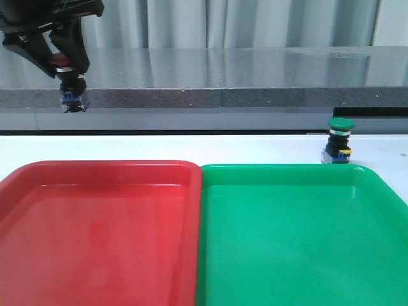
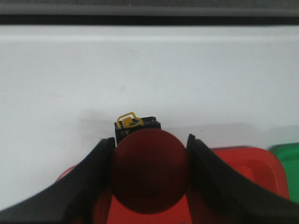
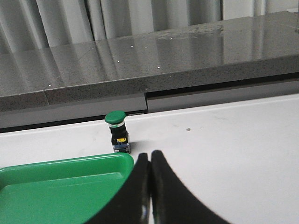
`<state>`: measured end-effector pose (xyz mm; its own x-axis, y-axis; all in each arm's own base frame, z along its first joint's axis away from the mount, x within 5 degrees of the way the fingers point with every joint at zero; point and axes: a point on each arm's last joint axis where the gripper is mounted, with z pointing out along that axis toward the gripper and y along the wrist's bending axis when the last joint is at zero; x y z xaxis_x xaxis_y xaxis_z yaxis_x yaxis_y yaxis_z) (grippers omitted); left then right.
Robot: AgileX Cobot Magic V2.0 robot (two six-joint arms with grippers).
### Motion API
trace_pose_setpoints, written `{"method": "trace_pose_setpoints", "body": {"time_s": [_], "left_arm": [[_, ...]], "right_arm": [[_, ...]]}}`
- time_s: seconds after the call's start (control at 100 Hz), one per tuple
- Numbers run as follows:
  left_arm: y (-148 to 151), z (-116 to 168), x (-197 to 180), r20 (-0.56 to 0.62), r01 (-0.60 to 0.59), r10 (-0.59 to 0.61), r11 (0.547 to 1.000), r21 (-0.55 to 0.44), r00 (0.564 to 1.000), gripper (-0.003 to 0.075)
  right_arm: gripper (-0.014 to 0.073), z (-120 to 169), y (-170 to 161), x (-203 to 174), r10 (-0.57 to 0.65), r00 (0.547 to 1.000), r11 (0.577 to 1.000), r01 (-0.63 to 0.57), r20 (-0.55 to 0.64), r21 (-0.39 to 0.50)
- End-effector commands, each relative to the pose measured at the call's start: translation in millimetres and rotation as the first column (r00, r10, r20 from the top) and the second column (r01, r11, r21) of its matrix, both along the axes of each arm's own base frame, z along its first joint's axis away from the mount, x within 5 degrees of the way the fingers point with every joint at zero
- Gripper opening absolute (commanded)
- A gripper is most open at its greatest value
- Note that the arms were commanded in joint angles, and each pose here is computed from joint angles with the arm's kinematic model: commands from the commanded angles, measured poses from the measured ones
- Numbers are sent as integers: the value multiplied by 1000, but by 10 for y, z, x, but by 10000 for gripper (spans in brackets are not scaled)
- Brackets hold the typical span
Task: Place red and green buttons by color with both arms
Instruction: 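Lift the red-capped button with the left gripper toward the red tray, then lower the red-capped button into the red tray with the left gripper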
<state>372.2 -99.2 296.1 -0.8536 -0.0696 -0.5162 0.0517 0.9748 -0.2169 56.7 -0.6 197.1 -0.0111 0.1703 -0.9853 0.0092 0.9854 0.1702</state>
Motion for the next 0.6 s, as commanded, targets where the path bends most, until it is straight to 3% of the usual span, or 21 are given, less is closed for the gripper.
{"method": "trace_pose_setpoints", "body": {"time_s": [0.0,0.16,0.45,0.59], "left_arm": [[-58,290,-176,116,2,4,999,-53,993,62],[-173,224,-383,143,25,-13,997,-77,990,62],[-391,-245,-668,-21,48,-50,997,-64,999,62],[-460,-435,-768,-40,49,-52,996,-68,998,62]], "right_arm": [[-55,146,1,-29,-1,993,1000,4,117,-21],[-55,146,1,-29,-1,993,1000,4,117,-21],[-55,146,1,-29,-1,993,1000,4,117,-21],[-55,146,1,-29,-1,993,1000,4,117,-21]]}}
